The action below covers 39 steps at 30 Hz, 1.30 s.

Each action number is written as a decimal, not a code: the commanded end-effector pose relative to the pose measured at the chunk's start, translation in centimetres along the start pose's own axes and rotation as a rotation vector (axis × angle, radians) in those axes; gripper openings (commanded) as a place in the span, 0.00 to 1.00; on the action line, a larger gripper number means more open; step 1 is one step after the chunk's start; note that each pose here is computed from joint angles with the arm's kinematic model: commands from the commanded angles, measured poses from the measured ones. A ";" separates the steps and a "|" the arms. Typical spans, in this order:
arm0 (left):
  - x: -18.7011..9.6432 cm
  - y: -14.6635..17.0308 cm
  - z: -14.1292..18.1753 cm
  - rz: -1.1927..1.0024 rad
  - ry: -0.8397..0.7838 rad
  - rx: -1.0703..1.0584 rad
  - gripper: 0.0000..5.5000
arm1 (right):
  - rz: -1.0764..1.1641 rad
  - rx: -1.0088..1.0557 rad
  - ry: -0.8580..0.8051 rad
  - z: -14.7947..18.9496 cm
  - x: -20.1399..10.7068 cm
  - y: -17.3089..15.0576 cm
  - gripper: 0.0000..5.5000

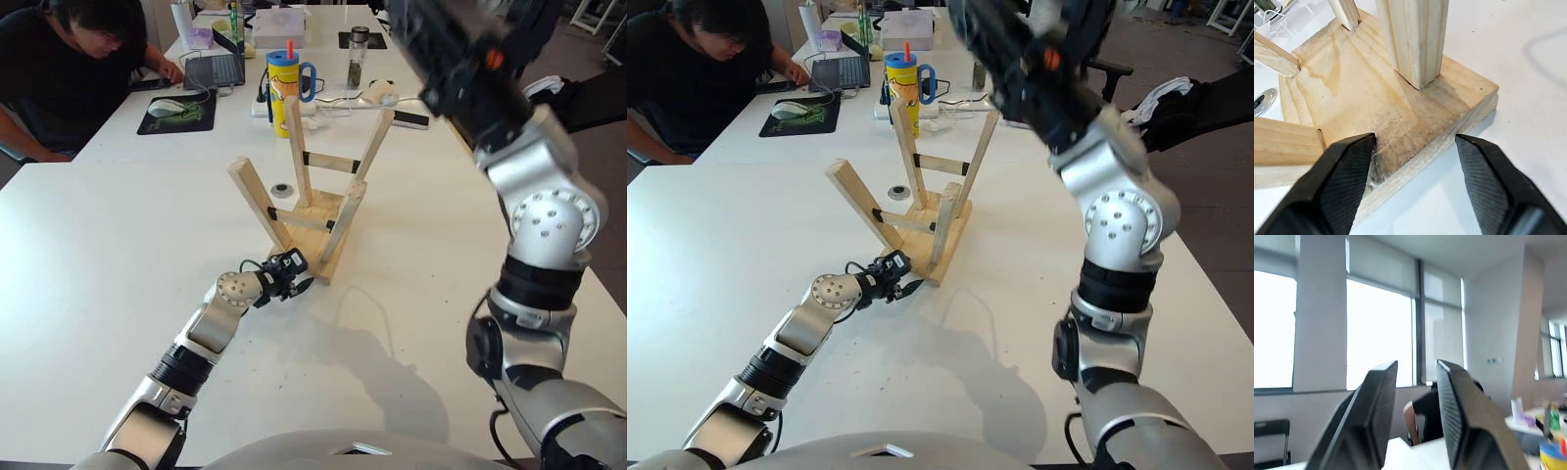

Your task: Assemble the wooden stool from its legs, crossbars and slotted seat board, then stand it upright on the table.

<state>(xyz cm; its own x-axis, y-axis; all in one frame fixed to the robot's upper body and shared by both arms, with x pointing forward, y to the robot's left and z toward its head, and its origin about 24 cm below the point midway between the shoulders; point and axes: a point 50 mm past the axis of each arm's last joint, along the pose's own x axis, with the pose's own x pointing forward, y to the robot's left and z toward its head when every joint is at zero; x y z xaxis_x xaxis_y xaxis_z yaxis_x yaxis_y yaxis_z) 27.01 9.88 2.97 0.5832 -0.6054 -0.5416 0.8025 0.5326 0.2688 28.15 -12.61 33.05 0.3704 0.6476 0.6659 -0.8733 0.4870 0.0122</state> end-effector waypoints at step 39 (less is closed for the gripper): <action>1.3 -6.5 -3.0 -0.290 0.165 -0.259 0.55 | -0.323 -0.013 1.137 -17.5 -21.7 -0.9 0.01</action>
<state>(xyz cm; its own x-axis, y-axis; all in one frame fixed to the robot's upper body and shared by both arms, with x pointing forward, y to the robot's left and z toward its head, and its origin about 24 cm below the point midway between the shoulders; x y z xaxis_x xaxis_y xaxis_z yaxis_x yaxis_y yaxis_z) 25.58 7.58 3.18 0.4748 -0.7178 -0.5093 0.8577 0.5071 0.0850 27.73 -17.67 5.66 0.7295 0.5653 -0.3850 -0.6140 0.7893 -0.0046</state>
